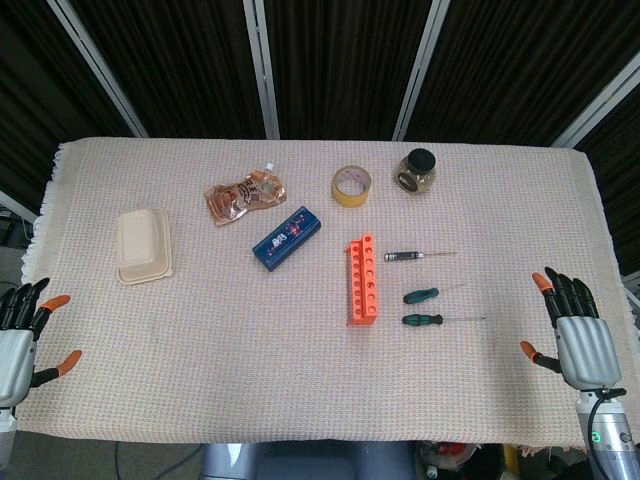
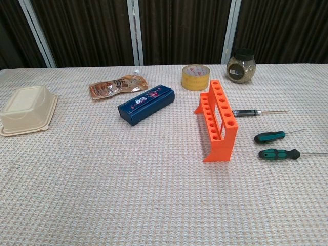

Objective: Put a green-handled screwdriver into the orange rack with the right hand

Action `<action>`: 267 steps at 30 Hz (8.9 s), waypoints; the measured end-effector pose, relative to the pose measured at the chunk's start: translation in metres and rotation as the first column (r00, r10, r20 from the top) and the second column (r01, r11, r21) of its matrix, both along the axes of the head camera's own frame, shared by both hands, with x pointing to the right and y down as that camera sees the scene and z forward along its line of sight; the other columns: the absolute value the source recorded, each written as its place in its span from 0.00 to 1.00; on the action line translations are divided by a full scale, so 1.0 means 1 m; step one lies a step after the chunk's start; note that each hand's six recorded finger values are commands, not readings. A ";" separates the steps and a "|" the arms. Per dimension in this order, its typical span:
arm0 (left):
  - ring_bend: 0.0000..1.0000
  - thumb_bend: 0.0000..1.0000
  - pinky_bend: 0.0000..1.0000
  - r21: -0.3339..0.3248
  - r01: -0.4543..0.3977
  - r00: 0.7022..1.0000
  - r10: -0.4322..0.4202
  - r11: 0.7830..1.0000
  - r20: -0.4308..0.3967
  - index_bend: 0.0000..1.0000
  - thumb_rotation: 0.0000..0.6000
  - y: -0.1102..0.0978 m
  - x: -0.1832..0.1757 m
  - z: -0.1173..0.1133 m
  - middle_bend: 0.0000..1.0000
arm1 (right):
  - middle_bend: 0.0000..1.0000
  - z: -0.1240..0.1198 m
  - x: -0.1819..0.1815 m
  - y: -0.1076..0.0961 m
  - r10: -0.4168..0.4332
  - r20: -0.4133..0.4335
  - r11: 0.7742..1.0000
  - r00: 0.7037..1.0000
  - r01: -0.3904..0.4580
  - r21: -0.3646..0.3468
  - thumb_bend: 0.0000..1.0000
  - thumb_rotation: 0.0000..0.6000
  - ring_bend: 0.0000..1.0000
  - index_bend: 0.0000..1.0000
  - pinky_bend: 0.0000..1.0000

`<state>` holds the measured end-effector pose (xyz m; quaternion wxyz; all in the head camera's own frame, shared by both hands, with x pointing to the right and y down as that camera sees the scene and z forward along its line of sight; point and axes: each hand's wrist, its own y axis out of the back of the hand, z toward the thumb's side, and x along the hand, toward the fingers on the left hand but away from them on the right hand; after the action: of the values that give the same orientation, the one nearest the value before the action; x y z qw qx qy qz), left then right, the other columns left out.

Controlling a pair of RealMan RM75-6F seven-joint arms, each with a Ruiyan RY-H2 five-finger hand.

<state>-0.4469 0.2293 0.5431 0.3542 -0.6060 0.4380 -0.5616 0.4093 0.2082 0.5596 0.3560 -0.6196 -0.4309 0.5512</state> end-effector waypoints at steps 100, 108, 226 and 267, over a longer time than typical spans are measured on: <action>0.01 0.24 0.00 -0.043 -0.146 0.989 0.145 0.988 -0.025 0.23 1.00 -0.050 0.029 0.006 0.02 | 0.09 0.140 -0.149 -0.024 -0.529 -0.250 0.817 0.811 0.408 -0.408 0.32 1.00 0.00 0.34 0.01; 0.01 0.24 0.00 -0.040 -0.143 0.990 0.142 0.989 -0.025 0.23 1.00 -0.051 0.028 0.007 0.01 | 0.09 0.139 -0.147 -0.019 -0.537 -0.227 0.798 0.813 0.401 -0.450 0.32 1.00 0.00 0.37 0.01; 0.00 0.24 0.00 -0.117 -0.274 0.961 0.268 0.955 -0.066 0.19 1.00 -0.046 0.065 0.025 0.00 | 0.25 0.012 -0.133 -0.096 0.307 0.592 0.807 0.745 0.126 -0.577 0.19 1.00 0.03 0.65 0.09; 0.00 0.24 0.00 -0.150 -0.278 0.960 0.272 0.949 -0.062 0.19 1.00 -0.049 0.074 0.034 0.00 | 0.25 0.021 -0.181 -0.148 0.486 0.761 0.737 0.429 0.267 -0.621 0.19 1.00 0.02 0.63 0.09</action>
<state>-0.3734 0.1806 0.5776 0.3711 -0.6985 0.3106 -0.5272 0.2281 0.0602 0.5805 -0.2149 -0.8627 -0.3672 0.2732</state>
